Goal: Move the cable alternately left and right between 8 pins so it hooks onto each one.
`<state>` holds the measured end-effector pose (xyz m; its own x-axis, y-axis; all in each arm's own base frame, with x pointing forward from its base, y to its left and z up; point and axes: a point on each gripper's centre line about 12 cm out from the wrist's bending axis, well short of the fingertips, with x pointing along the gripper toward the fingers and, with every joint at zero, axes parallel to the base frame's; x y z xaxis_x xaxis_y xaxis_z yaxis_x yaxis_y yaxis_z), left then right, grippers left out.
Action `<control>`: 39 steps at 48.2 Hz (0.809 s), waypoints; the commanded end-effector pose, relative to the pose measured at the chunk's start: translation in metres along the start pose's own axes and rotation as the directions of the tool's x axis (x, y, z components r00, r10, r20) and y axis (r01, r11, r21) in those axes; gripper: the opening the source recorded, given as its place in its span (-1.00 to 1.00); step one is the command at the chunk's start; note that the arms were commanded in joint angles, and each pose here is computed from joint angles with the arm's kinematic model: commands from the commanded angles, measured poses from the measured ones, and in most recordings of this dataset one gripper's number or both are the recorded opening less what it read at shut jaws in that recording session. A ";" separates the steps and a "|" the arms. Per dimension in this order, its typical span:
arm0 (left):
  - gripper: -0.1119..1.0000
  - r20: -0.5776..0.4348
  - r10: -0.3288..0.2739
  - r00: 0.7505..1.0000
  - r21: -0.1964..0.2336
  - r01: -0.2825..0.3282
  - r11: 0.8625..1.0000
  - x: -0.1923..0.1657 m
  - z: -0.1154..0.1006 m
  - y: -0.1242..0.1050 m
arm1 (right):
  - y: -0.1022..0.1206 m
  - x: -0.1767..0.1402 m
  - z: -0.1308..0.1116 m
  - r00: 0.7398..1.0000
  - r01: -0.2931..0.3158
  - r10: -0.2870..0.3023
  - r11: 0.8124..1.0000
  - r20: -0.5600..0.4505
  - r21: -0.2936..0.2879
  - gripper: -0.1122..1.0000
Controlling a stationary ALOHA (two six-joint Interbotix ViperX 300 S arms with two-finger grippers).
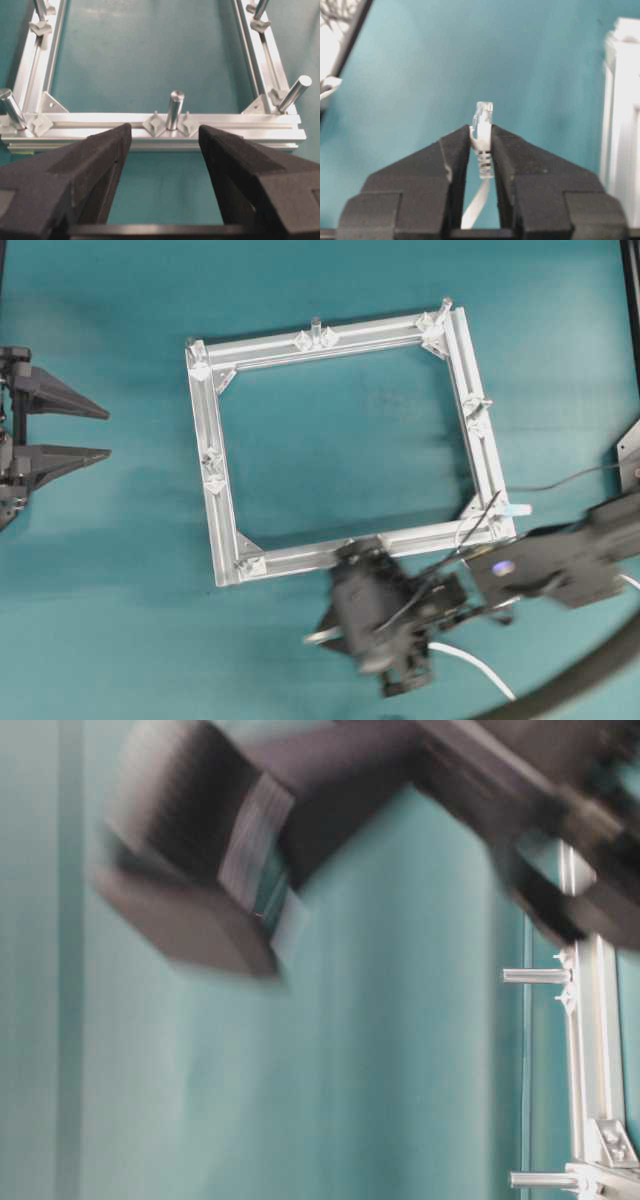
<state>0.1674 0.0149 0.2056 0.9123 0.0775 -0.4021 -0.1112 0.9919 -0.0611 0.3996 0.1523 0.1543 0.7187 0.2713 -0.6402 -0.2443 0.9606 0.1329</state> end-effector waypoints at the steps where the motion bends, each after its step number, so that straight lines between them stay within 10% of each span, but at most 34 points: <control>1: 0.41 0.006 -0.003 1.000 0.008 0.003 1.000 0.001 0.002 -0.001 | 0.004 -0.035 0.004 0.999 -0.017 0.015 0.999 0.047 0.046 -0.53; 26: 0.41 -0.042 -0.005 0.999 0.012 0.006 1.000 -0.002 -0.008 -0.001 | -0.049 -0.083 -0.038 0.988 0.144 -0.117 0.931 -0.099 0.337 -0.53; 39: 0.41 0.105 -0.013 0.994 0.016 0.012 1.000 -0.022 -0.011 -0.001 | -0.099 -0.086 -0.032 0.964 0.266 -0.223 0.822 -0.144 0.503 -0.53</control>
<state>0.1456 0.0123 0.1977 0.9328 0.0758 -0.3523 -0.1031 0.9929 -0.0593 0.3330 0.0402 0.1622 0.6290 0.0535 -0.7756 0.2899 0.9095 0.2979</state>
